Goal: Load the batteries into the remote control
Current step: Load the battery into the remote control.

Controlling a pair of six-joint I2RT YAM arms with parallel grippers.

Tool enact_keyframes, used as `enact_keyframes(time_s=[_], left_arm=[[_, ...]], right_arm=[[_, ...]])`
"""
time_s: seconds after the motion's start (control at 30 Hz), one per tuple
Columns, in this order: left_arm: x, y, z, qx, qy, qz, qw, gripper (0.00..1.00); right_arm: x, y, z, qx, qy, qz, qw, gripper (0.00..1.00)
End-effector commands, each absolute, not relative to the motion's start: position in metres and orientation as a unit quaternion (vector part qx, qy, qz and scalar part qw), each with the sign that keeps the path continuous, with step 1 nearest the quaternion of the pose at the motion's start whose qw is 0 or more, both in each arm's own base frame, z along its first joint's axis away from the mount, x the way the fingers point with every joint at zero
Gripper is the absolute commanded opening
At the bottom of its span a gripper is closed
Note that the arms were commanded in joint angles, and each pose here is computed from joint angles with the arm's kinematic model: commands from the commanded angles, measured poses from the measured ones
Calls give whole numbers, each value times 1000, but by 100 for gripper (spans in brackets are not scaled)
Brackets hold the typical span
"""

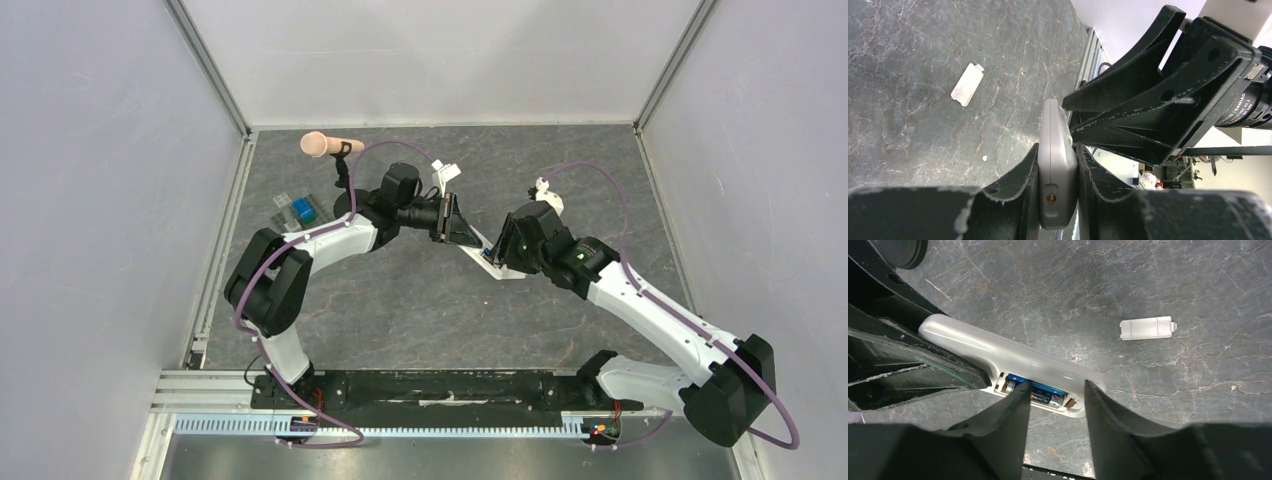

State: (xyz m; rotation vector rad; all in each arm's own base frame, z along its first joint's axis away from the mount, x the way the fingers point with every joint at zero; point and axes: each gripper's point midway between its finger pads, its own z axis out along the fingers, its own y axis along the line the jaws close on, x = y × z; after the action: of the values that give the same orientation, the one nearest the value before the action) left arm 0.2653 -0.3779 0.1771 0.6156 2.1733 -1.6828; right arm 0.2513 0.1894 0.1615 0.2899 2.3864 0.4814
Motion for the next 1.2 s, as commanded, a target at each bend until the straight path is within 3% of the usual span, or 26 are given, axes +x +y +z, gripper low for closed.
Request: enact_keyframes(time_s=[0.0, 0.17, 0.3, 0.9, 1.17], left_arm=[[265, -387, 224, 233, 726, -621, 185, 2], [271, -384, 231, 217, 728, -622, 190, 2], [271, -384, 244, 208, 721, -633, 190, 2], [251, -372, 302, 213, 680, -677, 183, 2], [243, -369, 312, 222, 665, -691, 179, 2]], right_arm=[[260, 188, 197, 101, 894, 209, 383, 52], [255, 173, 224, 109, 880, 210, 412, 74], [248, 170, 236, 112, 870, 231, 420, 81], [227, 157, 242, 194, 801, 331, 459, 87], [227, 171, 252, 197, 777, 385, 457, 78]])
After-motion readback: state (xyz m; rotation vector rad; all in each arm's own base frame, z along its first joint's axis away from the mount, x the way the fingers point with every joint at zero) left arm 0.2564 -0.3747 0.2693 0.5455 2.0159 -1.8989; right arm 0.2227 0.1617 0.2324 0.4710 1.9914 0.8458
